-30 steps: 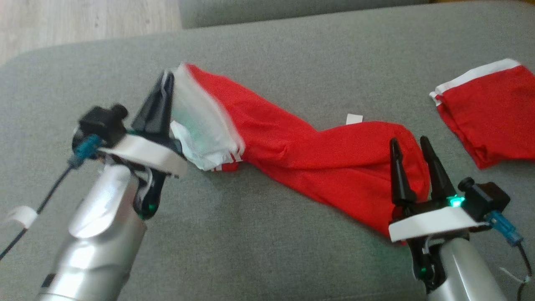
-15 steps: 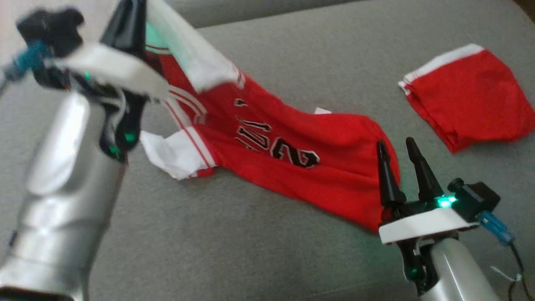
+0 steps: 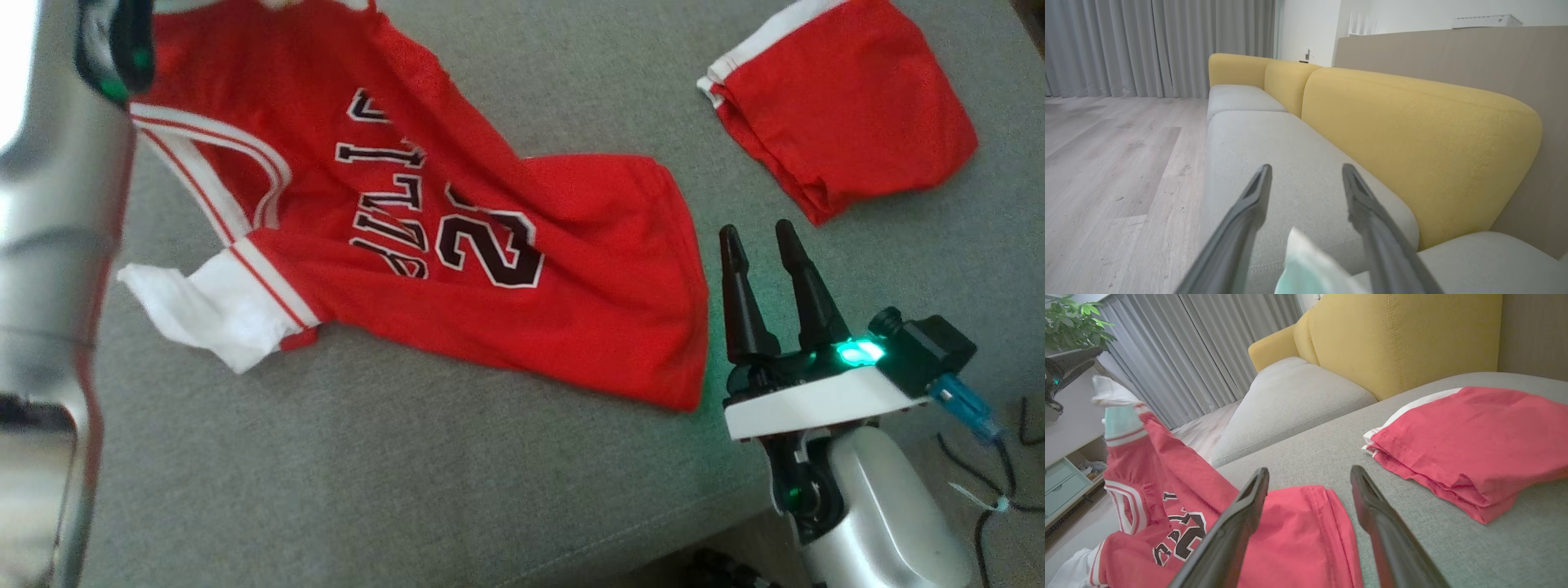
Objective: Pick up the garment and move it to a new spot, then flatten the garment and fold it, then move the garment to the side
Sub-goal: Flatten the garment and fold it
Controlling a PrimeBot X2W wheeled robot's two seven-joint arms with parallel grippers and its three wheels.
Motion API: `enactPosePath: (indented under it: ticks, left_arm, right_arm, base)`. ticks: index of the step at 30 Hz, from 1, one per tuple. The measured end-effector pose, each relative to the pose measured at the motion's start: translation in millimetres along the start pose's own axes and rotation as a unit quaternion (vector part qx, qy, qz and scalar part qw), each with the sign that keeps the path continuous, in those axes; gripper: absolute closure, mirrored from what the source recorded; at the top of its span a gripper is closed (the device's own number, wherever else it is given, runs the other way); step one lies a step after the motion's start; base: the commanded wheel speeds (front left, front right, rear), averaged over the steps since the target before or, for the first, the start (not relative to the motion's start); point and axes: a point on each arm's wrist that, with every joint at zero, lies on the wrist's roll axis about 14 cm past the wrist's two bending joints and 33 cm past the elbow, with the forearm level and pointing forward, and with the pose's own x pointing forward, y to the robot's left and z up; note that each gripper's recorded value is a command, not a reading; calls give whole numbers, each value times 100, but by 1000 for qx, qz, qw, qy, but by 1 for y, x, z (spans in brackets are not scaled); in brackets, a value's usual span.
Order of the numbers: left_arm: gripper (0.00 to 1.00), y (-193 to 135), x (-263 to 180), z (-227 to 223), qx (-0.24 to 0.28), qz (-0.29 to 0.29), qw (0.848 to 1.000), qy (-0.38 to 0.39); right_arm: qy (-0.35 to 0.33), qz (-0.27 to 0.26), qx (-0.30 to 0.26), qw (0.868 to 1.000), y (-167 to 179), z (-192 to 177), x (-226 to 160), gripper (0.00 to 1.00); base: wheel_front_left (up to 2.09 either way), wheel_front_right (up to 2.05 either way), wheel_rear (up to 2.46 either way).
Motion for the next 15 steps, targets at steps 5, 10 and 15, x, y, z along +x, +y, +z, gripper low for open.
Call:
enactPosePath:
  ticks: [5, 10, 15]
  left_arm:
    - [0, 5, 10, -1, 27, 0, 999, -19]
    - [0, 13, -5, -7, 52, -7, 998, -23]
    - [0, 24, -35, -15, 71, -8, 997, -27]
  right_arm:
    - [8, -3, 0, 1000, -2, -6, 2, 0]
    - [4, 14, -2, 1000, 8, -4, 8, 0]
    - [-9, 28, -11, 1000, 16, 4, 13, 0]
  base:
    - [0, 0, 0]
    - [0, 0, 0]
    - [0, 0, 0]
